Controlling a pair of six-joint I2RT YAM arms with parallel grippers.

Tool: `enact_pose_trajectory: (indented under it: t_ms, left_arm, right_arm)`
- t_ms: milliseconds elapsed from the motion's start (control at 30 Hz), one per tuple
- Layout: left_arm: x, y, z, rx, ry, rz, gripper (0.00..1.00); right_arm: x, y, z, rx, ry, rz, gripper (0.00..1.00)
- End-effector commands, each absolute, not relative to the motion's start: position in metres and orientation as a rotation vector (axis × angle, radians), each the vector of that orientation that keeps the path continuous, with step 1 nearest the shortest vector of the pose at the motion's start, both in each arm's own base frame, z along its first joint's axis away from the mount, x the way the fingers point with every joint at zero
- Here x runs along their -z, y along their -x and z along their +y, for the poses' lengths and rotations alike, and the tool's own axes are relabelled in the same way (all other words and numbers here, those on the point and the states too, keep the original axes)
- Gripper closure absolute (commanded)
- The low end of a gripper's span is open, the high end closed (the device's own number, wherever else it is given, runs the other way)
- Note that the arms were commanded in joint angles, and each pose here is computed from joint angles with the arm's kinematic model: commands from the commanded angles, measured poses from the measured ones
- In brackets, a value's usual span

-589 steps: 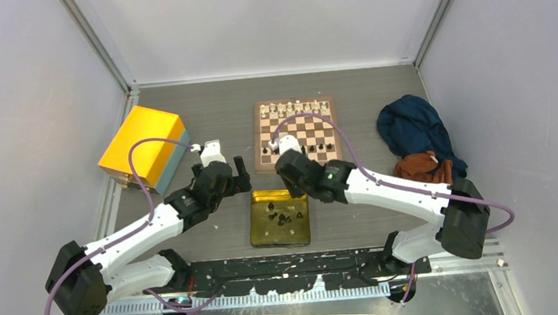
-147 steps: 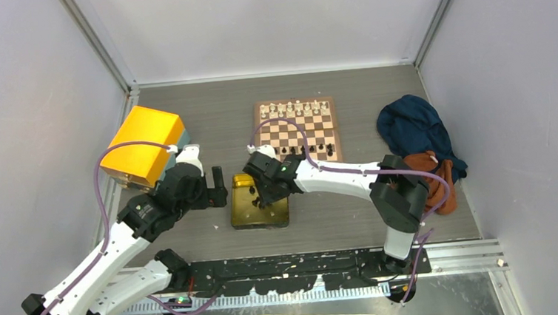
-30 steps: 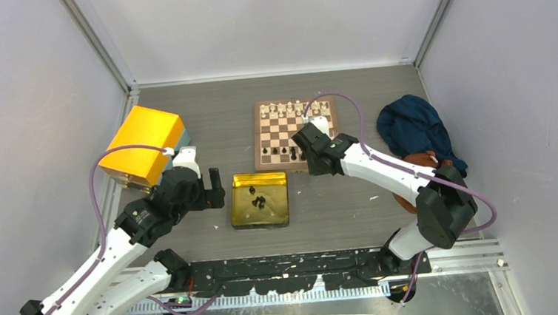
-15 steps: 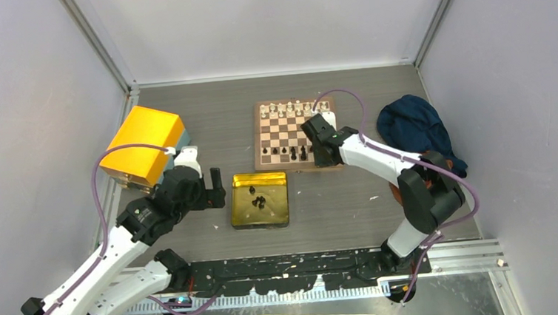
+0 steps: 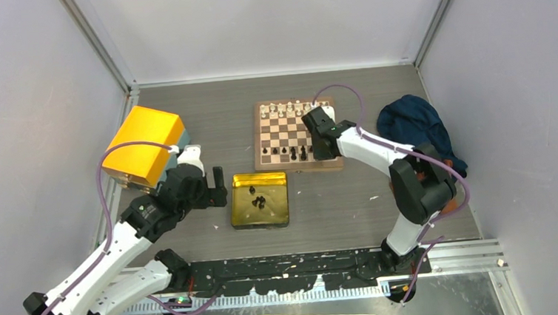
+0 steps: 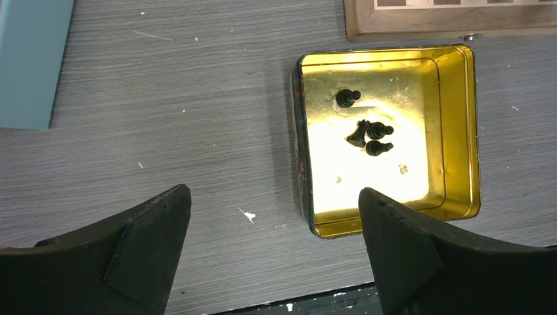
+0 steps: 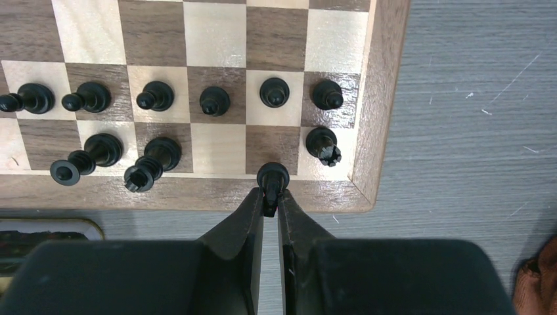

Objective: Set up the chess pieces on the board
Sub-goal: Place the chess piece on the chessboard.

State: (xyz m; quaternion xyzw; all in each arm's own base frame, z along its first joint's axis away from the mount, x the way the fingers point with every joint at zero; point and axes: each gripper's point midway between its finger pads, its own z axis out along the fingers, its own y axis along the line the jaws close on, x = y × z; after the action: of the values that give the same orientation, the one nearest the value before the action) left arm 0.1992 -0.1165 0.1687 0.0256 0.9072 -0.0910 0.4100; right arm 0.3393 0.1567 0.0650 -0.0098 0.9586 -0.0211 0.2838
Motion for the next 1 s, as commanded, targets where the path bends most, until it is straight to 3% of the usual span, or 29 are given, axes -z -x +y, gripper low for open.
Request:
enact_pose_trajectory:
  t_ms: [0, 967]
  left_arm:
    - [-0.1852, -0.2104, -0.1224, 0.256, -0.048, 2.217, 0.0]
    - [-0.1793, -0.214, -0.1261, 0.254, -0.042, 2.229, 0.0]
  right_arm:
    - [-0.0802, -0.36, 0.168, 0.004, 0.029, 2.508, 0.99]
    - [-0.0703, -0.363, 0.1625, -0.003, 0.015, 2.557, 0.99]
